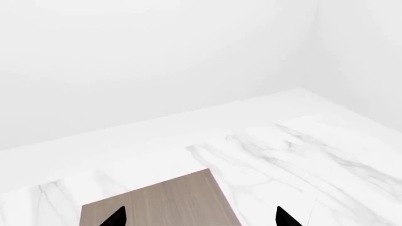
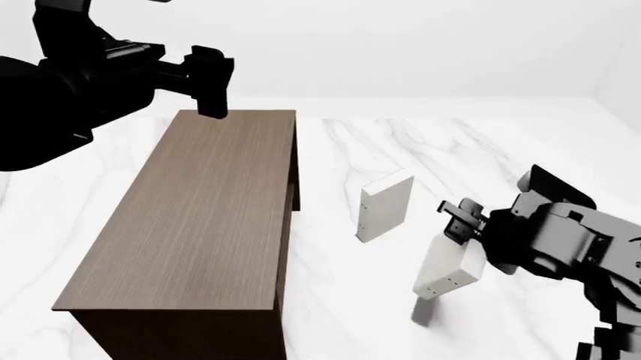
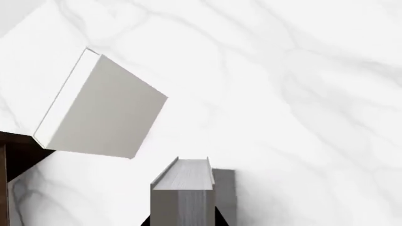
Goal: Pick up the book on the right and place it under the cabinet shelf.
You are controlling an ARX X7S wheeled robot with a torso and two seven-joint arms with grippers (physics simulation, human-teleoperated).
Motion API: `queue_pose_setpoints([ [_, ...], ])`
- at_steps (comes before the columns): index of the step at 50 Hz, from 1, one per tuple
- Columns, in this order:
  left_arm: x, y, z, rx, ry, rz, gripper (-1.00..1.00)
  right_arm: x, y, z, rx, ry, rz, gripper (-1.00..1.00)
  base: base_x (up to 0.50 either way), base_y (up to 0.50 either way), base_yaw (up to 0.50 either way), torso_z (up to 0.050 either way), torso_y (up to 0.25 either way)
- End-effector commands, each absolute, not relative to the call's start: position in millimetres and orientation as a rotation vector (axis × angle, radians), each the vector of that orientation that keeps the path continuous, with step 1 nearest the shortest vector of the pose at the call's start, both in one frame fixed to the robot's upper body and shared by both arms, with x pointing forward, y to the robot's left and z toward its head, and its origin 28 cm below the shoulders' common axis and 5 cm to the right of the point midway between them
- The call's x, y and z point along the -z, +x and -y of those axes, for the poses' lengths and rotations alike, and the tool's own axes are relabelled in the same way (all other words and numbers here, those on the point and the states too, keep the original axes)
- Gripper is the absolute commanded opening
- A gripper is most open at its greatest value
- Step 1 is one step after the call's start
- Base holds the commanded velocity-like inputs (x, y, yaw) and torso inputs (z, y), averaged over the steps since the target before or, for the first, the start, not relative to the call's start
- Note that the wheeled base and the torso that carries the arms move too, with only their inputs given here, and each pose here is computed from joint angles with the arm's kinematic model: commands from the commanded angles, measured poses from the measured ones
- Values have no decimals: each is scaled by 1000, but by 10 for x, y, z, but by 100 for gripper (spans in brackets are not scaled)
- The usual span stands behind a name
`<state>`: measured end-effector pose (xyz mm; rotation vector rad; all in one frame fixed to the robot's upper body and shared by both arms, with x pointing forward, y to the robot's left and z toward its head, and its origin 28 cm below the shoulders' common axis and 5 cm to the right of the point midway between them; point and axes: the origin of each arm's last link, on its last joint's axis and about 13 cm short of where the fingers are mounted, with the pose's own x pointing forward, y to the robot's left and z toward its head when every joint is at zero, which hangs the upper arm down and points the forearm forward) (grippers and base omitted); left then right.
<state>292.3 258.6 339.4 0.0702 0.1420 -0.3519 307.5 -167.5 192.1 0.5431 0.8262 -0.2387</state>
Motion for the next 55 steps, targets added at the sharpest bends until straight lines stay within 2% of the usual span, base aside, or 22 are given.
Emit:
queue_pose_setpoints([
  [1,-3402,2910,-2582,353,68,-137,100,-2192,2874,1702,141,543,-702,-100,0,0,0,0,0],
  [9,-3393,2904,-2577,355,67,-136,100,-2181,2753,1744,34,504,-636,-100,0,0,0,0,1],
  [18,-3378,2898,-2585,353,62,-138,100,-2207,2655,1829,-127,721,-616,-100,0,0,0,0,1],
  [33,-3361,2900,-2572,356,60,-144,100,-2039,2606,1866,-346,872,-694,-100,0,0,0,0,1],
  [55,-3384,2911,-2543,360,72,-147,100,-1621,2848,1808,-438,978,-734,-100,0,0,0,0,1],
])
